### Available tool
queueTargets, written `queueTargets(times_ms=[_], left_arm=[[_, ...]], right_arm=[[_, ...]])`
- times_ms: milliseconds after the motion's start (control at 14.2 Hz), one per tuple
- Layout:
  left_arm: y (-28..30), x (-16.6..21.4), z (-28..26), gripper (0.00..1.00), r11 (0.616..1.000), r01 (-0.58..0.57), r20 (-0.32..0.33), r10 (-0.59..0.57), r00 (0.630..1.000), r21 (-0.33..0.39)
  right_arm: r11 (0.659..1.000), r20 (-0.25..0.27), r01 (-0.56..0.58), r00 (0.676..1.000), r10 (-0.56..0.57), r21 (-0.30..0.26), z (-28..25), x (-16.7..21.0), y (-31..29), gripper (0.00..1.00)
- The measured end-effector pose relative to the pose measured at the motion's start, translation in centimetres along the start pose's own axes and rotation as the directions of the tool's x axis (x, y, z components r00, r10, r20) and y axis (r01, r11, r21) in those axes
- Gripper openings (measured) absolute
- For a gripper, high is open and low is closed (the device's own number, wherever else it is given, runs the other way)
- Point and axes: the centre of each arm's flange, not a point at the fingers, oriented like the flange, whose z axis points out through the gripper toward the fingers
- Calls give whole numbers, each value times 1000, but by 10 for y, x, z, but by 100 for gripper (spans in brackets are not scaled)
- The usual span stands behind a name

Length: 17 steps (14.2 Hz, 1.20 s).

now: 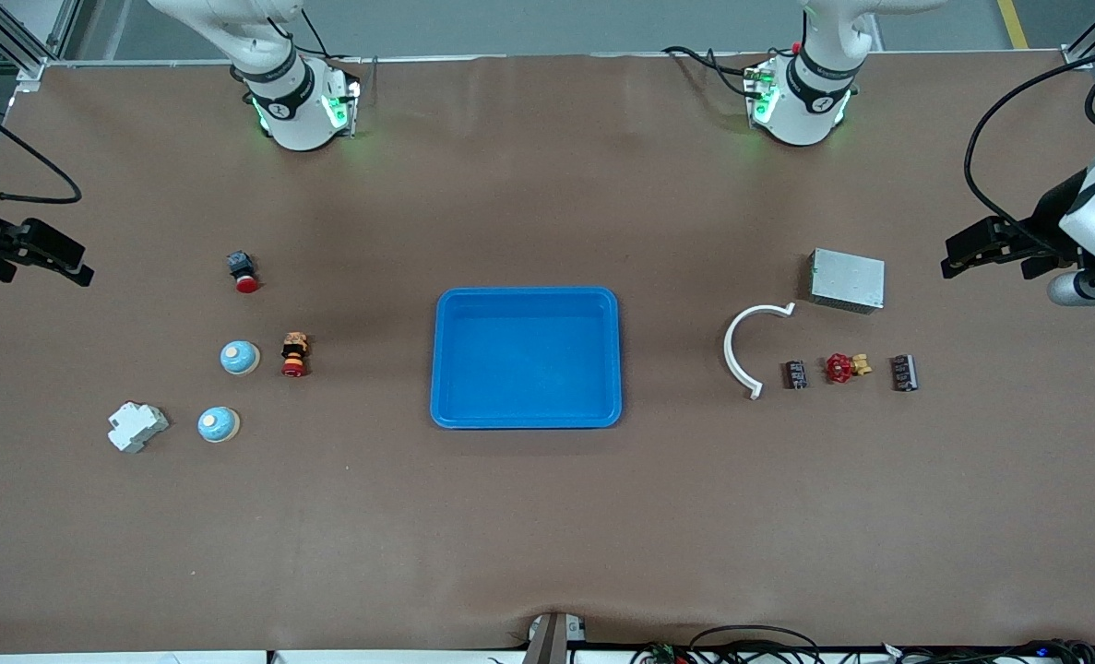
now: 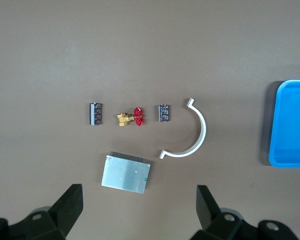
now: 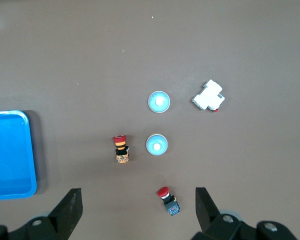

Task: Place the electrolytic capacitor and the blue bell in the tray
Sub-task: 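Reach the right gripper to a blue button while the left gripper reaches a capacitor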

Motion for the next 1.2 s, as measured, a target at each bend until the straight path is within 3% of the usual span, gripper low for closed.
queueTargets(times_ms=[494,777,1201], left_arm=[[-4,1,1,100,1000,7,-2,-7,1000,0],[-9,10,19,100,1000,17,29,-17,999,1],[-48,38,92,100,997,80,140,-80,987,6]], right_arm=[[1000,0,0,1000,0,0,0,0,0,100],[1000,-7,0,1000,0,-2,6,2,0,100],[1000,44,-17,999,18,-8,124,49,15,100]])
